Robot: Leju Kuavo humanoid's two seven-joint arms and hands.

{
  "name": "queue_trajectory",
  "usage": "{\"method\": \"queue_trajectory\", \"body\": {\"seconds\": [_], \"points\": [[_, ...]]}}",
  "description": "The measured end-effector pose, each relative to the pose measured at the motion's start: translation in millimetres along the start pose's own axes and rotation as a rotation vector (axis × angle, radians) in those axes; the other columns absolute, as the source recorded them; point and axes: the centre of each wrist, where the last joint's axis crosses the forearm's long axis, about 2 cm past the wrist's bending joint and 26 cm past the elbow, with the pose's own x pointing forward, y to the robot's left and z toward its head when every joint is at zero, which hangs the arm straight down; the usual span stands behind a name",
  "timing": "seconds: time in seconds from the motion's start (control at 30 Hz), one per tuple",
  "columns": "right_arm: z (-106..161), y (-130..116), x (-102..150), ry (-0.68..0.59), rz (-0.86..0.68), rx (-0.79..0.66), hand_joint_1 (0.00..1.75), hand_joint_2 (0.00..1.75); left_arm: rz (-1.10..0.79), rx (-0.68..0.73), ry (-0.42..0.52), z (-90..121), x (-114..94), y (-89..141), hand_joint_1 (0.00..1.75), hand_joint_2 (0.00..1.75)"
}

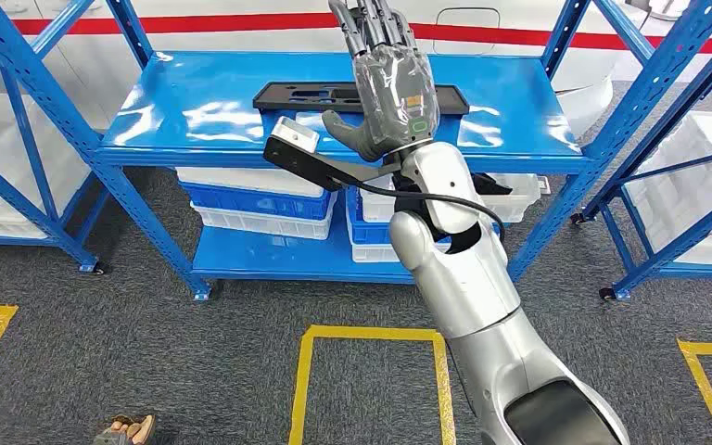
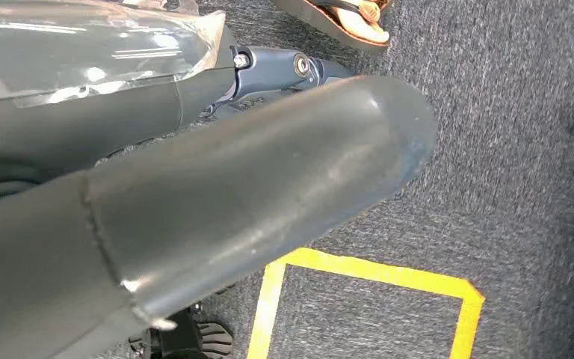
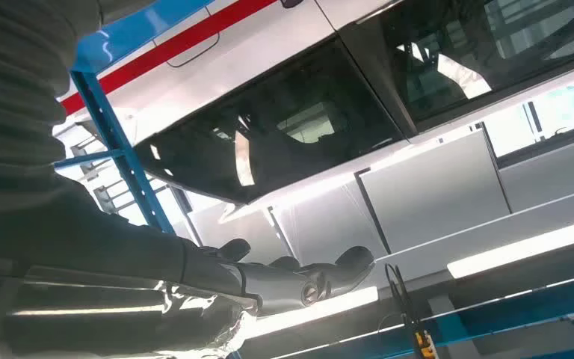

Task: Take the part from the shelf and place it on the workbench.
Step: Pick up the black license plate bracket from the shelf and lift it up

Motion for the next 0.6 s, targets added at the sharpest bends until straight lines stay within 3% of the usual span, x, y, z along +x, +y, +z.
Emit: {"method": "queue_trajectory", "body": {"seconds": [0.6], "points": [[18, 1, -24, 0.049, 0.030, -0.018, 0.00, 1.75, -0.061, -0.050, 0.005, -3, 5, -3, 0.00, 0.00]]}}
